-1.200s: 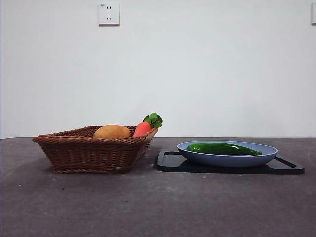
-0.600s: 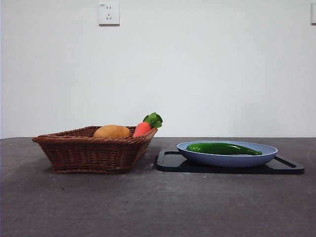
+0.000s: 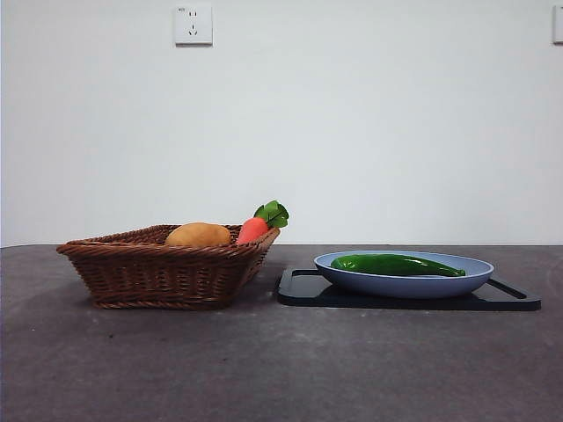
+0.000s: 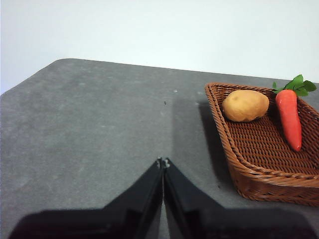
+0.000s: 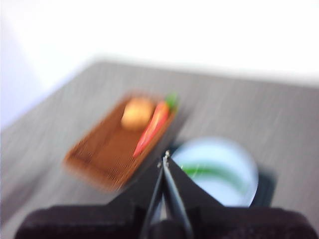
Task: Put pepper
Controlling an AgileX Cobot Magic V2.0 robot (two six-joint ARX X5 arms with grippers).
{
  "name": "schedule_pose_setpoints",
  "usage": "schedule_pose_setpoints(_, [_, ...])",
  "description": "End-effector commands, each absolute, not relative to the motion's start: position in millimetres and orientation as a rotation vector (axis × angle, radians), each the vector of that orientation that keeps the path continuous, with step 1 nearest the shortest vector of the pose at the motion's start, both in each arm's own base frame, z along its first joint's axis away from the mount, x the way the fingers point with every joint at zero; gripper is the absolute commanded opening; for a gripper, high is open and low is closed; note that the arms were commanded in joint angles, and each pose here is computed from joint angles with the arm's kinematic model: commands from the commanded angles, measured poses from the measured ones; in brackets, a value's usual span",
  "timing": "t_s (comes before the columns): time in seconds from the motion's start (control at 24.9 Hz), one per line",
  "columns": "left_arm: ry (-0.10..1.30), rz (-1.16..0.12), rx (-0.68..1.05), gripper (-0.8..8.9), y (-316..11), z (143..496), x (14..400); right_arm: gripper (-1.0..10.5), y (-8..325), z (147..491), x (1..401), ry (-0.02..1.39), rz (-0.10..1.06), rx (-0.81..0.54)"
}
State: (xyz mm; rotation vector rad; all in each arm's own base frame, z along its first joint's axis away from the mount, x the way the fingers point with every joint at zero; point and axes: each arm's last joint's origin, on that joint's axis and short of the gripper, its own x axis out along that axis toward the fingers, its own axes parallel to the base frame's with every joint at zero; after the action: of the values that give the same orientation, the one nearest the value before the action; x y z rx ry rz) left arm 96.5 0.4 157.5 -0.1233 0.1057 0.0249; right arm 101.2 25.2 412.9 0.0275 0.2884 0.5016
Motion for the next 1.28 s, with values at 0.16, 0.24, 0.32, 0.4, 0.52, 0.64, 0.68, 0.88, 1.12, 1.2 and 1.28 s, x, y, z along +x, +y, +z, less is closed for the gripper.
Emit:
schedule_pose_setpoints(0.16, [0.100,0.030,-0.130,0.08,0.8,155.4,97.0,0.1,11.2,324.3,95.5,0.048,0.284,0.015])
schedule_pose_setpoints(0.24, [0.100,0.030,-0.130,0.08,0.8,155.4,97.0,0.1,9.7,297.9,94.3,-0.004,0.249,0.016])
schedule_pose_setpoints(0.32, [0.100,0.030,-0.130,0.08,0.8,155.4,97.0,0.1,8.7,274.6,93.5,-0.037,0.213,0.027])
schedule_pose_setpoints(0.4, [0.100,0.030,-0.130,0.08,0.8,155.4,97.0,0.1,7.7,252.3,93.3,-0.053,0.180,0.040])
schedule_pose_setpoints(0.52, [0.100,0.030,-0.130,0.08,0.8,155.4,97.0,0.1,7.0,222.4,93.8,-0.052,0.154,0.054])
schedule_pose_setpoints(0.64, [0.100,0.030,-0.130,0.08,0.8,155.4,97.0,0.1,6.5,198.4,94.5,-0.025,0.137,0.061])
schedule_pose_setpoints(0.68, [0.101,0.030,-0.130,0.08,0.8,155.3,97.0,0.1,6.6,191.7,94.8,-0.017,0.137,0.062])
schedule_pose_setpoints(0.88, [0.100,0.030,-0.130,0.08,0.8,155.4,97.0,0.1,6.6,167.7,96.6,0.018,0.136,0.080])
schedule_pose_setpoints(1.12, [0.100,0.030,-0.130,0.08,0.8,155.4,97.0,0.1,6.6,157.1,96.5,0.092,0.132,0.090])
schedule_pose_setpoints(1.2, [0.100,0.030,-0.130,0.08,0.8,155.4,97.0,0.1,6.6,153.5,96.1,0.130,0.131,0.095])
schedule_pose_setpoints(1.28, [0.100,0.030,-0.130,0.08,0.8,155.4,97.0,0.1,6.7,149.8,95.6,0.171,0.128,0.124])
